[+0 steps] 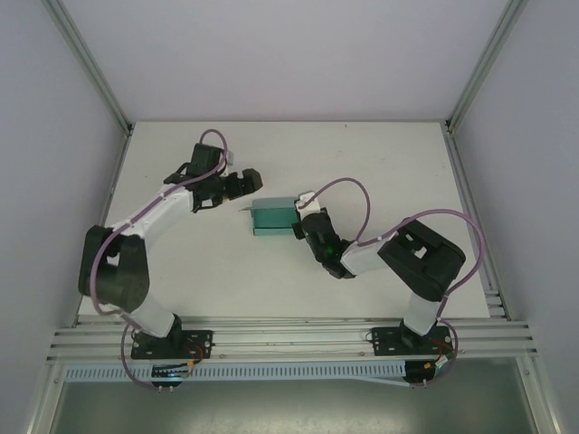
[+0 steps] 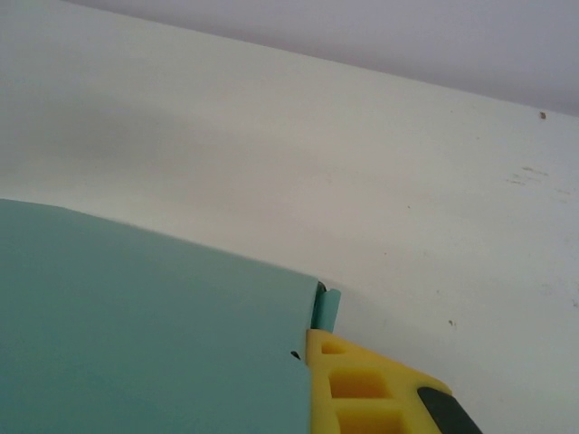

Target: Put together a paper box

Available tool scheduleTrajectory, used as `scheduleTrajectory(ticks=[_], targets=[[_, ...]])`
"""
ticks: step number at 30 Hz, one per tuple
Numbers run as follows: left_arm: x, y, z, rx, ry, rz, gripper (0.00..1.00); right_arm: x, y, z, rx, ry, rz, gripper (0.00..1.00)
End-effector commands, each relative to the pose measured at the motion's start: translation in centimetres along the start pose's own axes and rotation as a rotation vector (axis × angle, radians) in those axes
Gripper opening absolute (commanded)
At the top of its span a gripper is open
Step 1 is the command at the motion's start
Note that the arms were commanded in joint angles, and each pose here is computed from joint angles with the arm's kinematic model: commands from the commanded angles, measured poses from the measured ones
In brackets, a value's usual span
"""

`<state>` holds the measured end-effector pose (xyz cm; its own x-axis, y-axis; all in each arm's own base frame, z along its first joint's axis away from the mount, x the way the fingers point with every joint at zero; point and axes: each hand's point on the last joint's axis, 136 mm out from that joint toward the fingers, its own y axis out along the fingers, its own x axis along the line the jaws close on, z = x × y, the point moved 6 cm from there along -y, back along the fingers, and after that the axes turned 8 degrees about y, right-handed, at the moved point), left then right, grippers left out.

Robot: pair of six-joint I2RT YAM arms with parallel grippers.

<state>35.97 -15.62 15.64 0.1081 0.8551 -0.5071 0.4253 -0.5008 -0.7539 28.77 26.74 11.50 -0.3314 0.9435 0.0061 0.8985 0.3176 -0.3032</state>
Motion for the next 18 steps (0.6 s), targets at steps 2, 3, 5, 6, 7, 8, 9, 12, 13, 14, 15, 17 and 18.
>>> scheduleTrajectory(ticks=[2, 3, 5, 6, 7, 8, 9, 12, 13, 14, 15, 17, 18], targets=[[0.7, 1.4, 2.4, 0.070, -0.028, 0.052, 0.81, 0.0, -0.6, 3.0, 0.101, -0.115, -0.009, 0.12], [0.9, 1.8, 2.9, 0.079, -0.037, 0.069, 0.76, 0.1, -0.7, 2.9, 0.104, -0.120, -0.012, 0.14], [1.2, 2.5, 3.8, 0.096, -0.050, 0.089, 0.69, 0.1, -1.0, 2.9, 0.107, -0.122, -0.020, 0.17], [1.5, 2.8, 4.1, 0.104, -0.055, 0.087, 0.64, 0.1, -1.1, 2.8, 0.109, -0.123, -0.024, 0.17], [1.7, 3.0, 4.4, 0.111, -0.059, 0.087, 0.61, 0.2, -1.1, 2.8, 0.114, -0.124, -0.024, 0.18], [1.8, 3.1, 4.4, 0.109, -0.058, 0.087, 0.61, 0.2, -1.2, 2.8, 0.120, -0.127, -0.027, 0.18], [1.7, 3.1, 4.5, 0.108, -0.055, 0.093, 0.59, 0.2, -1.3, 2.8, 0.123, -0.129, -0.025, 0.18], [2.4, 4.3, 5.0, 0.130, -0.066, 0.085, 0.56, 0.2, -1.6, 2.5, 0.125, -0.117, -0.026, 0.22], [2.6, 4.5, 5.1, 0.130, -0.066, 0.079, 0.54, 0.3, -1.8, 2.5, 0.129, -0.120, -0.033, 0.25], [2.7, 4.6, 5.1, 0.131, -0.067, 0.077, 0.54, 0.3, -2.0, 2.5, 0.134, -0.123, -0.038, 0.27], [2.8, 4.8, 5.2, 0.133, -0.067, 0.074, 0.51, 0.3, -2.3, 2.5, 0.138, -0.125, -0.039, 0.30], [3.1, 5.1, 5.3, 0.140, -0.069, 0.063, 0.48, 0.0, -3.0, 2.6, 0.153, -0.126, -0.051, 0.43], [3.3, 5.3, 5.4, 0.143, -0.068, 0.057, 0.45, -0.3, -3.4, 2.7, 0.162, -0.126, -0.051, 0.50]])
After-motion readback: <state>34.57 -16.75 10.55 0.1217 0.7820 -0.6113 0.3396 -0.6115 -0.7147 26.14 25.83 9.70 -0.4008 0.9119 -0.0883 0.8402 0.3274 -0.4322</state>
